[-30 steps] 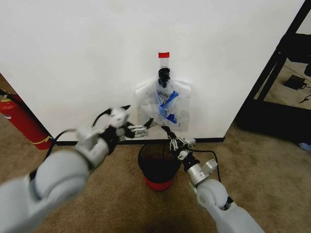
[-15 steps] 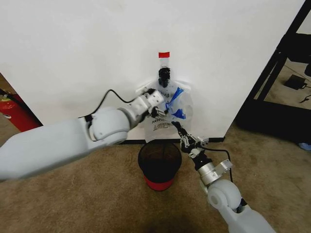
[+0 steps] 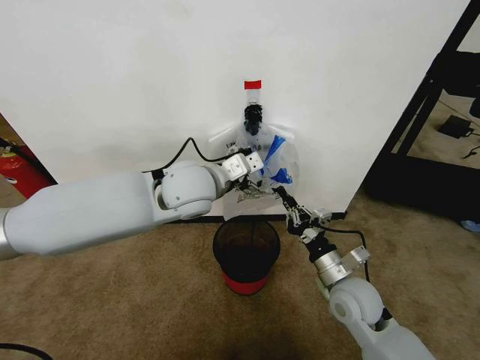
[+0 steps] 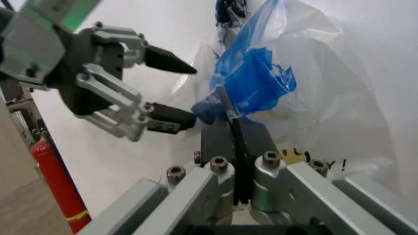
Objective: Pick up the garbage bag from the wall and place it over the trash bin.
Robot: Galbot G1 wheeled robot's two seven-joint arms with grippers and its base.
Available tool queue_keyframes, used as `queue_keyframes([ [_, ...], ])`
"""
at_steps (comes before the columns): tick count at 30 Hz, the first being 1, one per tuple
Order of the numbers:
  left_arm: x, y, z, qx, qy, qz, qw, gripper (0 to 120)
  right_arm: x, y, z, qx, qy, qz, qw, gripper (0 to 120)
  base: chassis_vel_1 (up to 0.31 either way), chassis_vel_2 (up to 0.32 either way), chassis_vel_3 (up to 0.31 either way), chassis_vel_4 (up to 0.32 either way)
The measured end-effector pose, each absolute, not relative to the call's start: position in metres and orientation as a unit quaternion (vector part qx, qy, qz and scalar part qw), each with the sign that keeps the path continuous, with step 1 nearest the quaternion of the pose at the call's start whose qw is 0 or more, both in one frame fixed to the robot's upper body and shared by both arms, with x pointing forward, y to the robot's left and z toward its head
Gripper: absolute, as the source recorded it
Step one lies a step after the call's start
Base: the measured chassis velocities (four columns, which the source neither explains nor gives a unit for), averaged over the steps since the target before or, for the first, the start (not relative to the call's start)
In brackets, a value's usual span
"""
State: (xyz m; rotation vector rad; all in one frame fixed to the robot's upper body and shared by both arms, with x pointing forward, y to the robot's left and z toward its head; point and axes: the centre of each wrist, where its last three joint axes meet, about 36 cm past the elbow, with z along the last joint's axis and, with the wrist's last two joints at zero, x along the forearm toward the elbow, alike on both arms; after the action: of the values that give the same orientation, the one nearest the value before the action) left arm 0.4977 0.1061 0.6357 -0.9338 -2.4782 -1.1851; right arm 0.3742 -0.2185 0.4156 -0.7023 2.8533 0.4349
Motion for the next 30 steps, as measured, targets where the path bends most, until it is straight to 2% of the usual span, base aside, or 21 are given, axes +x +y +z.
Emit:
queue_keyframes([
  [4, 0.502, 0.098, 0.637, -0.323, -0.846, -0.403, 0.133, 58, 0.374, -0.218, 0.415, -0.236, 0.957, 0.145, 0.085, 0, 0.0, 0.0, 0.0, 0.0],
  [6, 0.502, 0.097, 0.638, -0.325, -0.846, -0.401, 0.135, 55, 0.374, -0.218, 0.415, -0.237, 0.957, 0.145, 0.085, 0, 0.0, 0.0, 0.0, 0.0],
  [10, 0.506, 0.095, 0.64, -0.326, -0.847, -0.395, 0.145, 39, 0.374, -0.218, 0.416, -0.238, 0.957, 0.144, 0.085, 0, 0.0, 0.0, 0.0, 0.0],
  [13, 0.511, 0.095, 0.638, -0.32, -0.847, -0.396, 0.15, 25, 0.373, -0.217, 0.418, -0.24, 0.956, 0.143, 0.088, 0, 0.0, 0.0, 0.0, 0.0],
  [16, 0.512, 0.095, 0.637, -0.318, -0.849, -0.394, 0.153, 19, 0.372, -0.217, 0.419, -0.241, 0.956, 0.143, 0.088, 0, 0.0, 0.0, 0.0, 0.0],
  [20, 0.515, 0.094, 0.638, -0.311, -0.853, -0.391, 0.151, 0, 0.371, -0.217, 0.42, -0.242, 0.955, 0.144, 0.089, 0, 0.0, 0.0, 0.0, 0.0],
  [30, 0.497, 0.119, 0.645, -0.273, -0.894, -0.329, 0.133, 0, 0.371, -0.222, 0.416, -0.207, 0.96, 0.166, 0.093, 0, 0.0, 0.0, 0.0, 0.0],
])
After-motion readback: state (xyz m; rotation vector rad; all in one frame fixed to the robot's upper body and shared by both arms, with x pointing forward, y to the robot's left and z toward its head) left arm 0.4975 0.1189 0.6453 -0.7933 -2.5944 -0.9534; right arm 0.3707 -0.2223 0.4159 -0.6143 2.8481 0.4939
